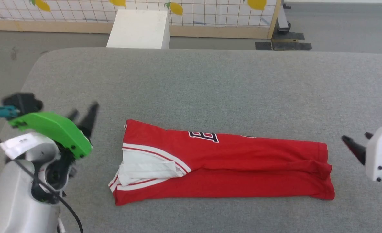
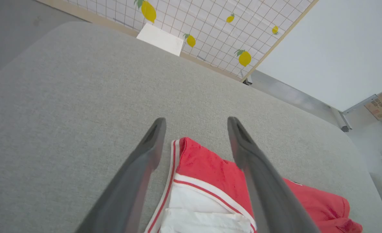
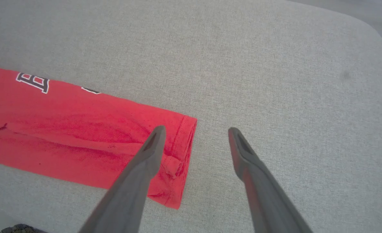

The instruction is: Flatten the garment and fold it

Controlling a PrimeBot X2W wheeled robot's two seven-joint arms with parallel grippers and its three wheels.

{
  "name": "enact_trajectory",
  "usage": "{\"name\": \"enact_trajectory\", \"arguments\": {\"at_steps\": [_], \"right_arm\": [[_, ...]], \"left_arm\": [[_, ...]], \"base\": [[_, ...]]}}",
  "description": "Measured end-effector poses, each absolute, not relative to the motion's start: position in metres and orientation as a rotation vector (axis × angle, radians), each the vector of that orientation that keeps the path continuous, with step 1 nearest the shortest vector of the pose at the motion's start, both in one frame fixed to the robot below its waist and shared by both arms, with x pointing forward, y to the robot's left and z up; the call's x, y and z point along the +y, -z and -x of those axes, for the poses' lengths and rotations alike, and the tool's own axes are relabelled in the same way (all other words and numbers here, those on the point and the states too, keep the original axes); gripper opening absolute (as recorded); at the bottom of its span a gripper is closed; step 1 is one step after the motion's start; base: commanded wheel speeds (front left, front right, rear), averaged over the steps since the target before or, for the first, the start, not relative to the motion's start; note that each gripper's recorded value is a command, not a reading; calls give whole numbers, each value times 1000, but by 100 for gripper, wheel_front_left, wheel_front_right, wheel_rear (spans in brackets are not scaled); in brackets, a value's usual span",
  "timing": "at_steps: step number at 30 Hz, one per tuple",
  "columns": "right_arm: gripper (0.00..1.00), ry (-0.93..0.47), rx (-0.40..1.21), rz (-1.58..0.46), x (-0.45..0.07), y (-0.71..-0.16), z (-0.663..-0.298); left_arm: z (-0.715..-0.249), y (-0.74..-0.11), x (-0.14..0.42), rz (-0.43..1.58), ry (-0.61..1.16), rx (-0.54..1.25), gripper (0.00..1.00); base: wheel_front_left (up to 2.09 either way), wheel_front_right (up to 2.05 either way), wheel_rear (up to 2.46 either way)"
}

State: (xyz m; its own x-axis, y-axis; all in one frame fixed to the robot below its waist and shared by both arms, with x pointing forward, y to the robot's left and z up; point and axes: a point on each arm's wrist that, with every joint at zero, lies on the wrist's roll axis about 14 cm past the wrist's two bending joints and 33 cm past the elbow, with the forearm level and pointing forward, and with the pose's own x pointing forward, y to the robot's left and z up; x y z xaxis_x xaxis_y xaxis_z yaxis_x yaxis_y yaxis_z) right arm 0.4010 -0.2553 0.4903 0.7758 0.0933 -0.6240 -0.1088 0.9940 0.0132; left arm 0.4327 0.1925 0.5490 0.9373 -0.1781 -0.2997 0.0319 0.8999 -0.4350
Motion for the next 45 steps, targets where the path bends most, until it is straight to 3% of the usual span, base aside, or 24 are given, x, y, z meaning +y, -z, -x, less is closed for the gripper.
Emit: {"name": "enact_trajectory", "arguments": {"at_steps": [6, 13, 23, 39, 40, 41, 42, 43, 45], "right_arm": [[100, -58, 714, -16, -268, -473, -396], [100, -61, 839, -53, -264, -429, -387], [100, -113, 1012, -33, -249, -379, -379], [100, -220, 1020, -20, -214, -369, -396], [93, -219, 1026, -18, -215, -368, -396], [36, -219, 1028, -17, -215, -368, -396], [16, -216, 1030, -13, -217, -368, -396], [0, -214, 1031, -10, -218, -368, -396], [0, -206, 1038, 0, -223, -369, -396]], "left_arm": [[-449, -592, 215, 276, 63, -34, 100], [-451, -584, 216, 160, 55, -211, 100], [-458, -553, 213, 109, 60, -187, 100], [-459, -547, 214, 113, 44, -187, 100], [-459, -547, 214, 115, 44, -187, 100], [-458, -547, 214, 116, 45, -187, 100], [-458, -547, 214, 117, 46, -189, 100], [-458, -547, 214, 116, 46, -190, 100], [-458, -547, 214, 117, 45, -191, 100]], "base": [[0, 0, 0], [0, 0, 0], [0, 0, 0], [0, 0, 0], [0, 0, 0], [0, 0, 0], [0, 0, 0], [0, 0, 0], [0, 0, 0]]}}
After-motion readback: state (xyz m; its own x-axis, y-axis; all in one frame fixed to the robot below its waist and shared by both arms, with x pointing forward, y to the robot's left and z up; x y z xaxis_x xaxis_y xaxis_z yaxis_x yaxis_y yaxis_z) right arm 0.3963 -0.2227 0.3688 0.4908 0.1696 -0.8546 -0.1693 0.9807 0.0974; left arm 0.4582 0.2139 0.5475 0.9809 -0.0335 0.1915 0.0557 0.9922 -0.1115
